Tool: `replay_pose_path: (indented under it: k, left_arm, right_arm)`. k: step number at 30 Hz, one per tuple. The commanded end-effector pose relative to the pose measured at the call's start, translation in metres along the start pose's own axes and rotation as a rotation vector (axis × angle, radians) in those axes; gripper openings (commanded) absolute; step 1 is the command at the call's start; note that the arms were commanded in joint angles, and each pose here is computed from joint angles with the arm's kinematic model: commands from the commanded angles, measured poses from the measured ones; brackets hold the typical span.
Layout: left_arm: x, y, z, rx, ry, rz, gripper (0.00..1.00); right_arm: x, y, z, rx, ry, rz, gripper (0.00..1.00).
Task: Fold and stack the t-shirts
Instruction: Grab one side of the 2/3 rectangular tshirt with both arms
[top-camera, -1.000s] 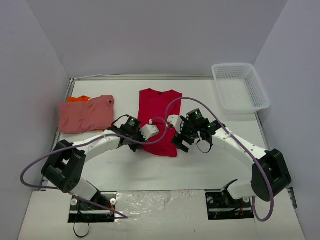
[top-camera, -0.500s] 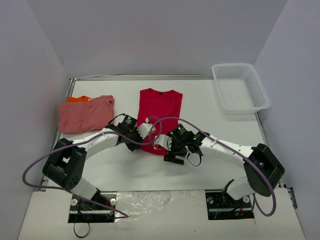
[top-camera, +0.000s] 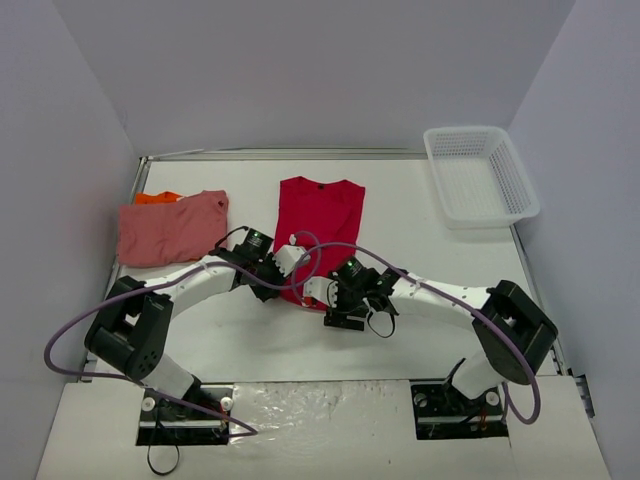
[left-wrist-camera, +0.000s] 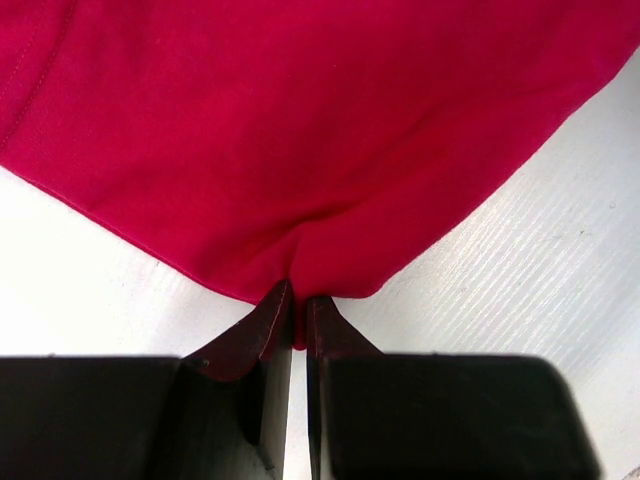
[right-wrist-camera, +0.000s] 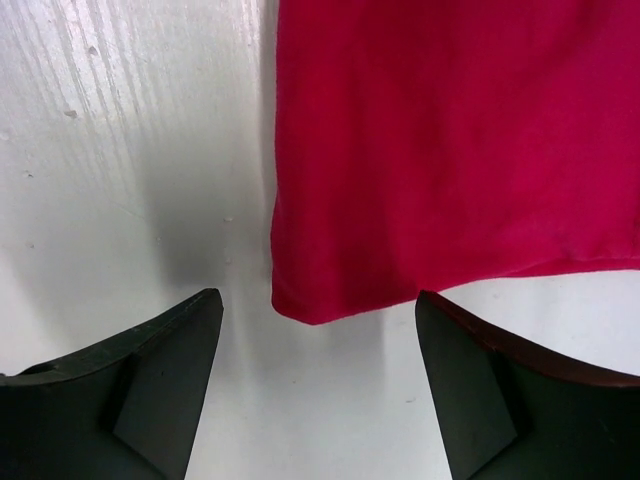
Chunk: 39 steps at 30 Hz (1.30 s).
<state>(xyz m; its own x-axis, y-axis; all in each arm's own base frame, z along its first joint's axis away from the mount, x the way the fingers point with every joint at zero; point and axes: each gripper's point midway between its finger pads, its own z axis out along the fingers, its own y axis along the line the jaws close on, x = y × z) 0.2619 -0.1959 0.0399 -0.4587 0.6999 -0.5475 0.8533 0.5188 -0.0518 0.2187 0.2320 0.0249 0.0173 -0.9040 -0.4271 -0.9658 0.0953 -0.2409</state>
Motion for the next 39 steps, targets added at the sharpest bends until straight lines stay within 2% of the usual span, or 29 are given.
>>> replay_pose_path:
  k: [1,10,12,13,21,30,34,35,36,39]
  left_arm:
    - [-0.017,0.002,-0.006,0.008,-0.038,0.008,0.02]
    - [-0.018,0.002,-0.007,0.010,-0.041,0.010,0.02]
    - [-0.017,0.002,-0.007,0.011,-0.041,0.010,0.02]
    - [-0.017,0.002,-0.007,0.009,-0.040,0.010,0.02]
    - [-0.017,0.000,-0.008,0.020,-0.043,0.013,0.02]
    - [-0.018,-0.004,-0.010,0.039,-0.044,0.015,0.02]
    - [-0.018,-0.006,-0.010,0.047,-0.043,0.019,0.02]
    - [-0.019,-0.007,-0.011,0.053,-0.045,0.020,0.02]
    - [-0.018,-0.007,-0.011,0.056,-0.043,0.020,0.02]
    - [-0.019,-0.010,-0.013,0.071,-0.042,0.024,0.02]
  right_arm:
    - [-0.004,-0.005,0.003,0.019,0.030,-0.016,0.74]
    - [-0.008,-0.003,0.014,0.011,0.061,-0.038,0.68]
    - [-0.010,-0.004,0.015,0.013,0.063,-0.038,0.65]
    - [-0.009,-0.004,0.017,0.011,0.071,-0.037,0.60]
    - [-0.005,-0.005,0.018,0.012,0.101,-0.033,0.37]
    - [0.004,-0.011,0.011,0.024,0.126,-0.013,0.30]
    - [0.008,-0.013,0.009,0.023,0.132,0.001,0.14]
    - [0.008,-0.014,0.008,0.021,0.131,0.006,0.05]
    - [0.007,-0.015,0.007,0.020,0.126,0.012,0.01]
    - [0.006,-0.016,0.004,-0.005,0.113,0.039,0.00]
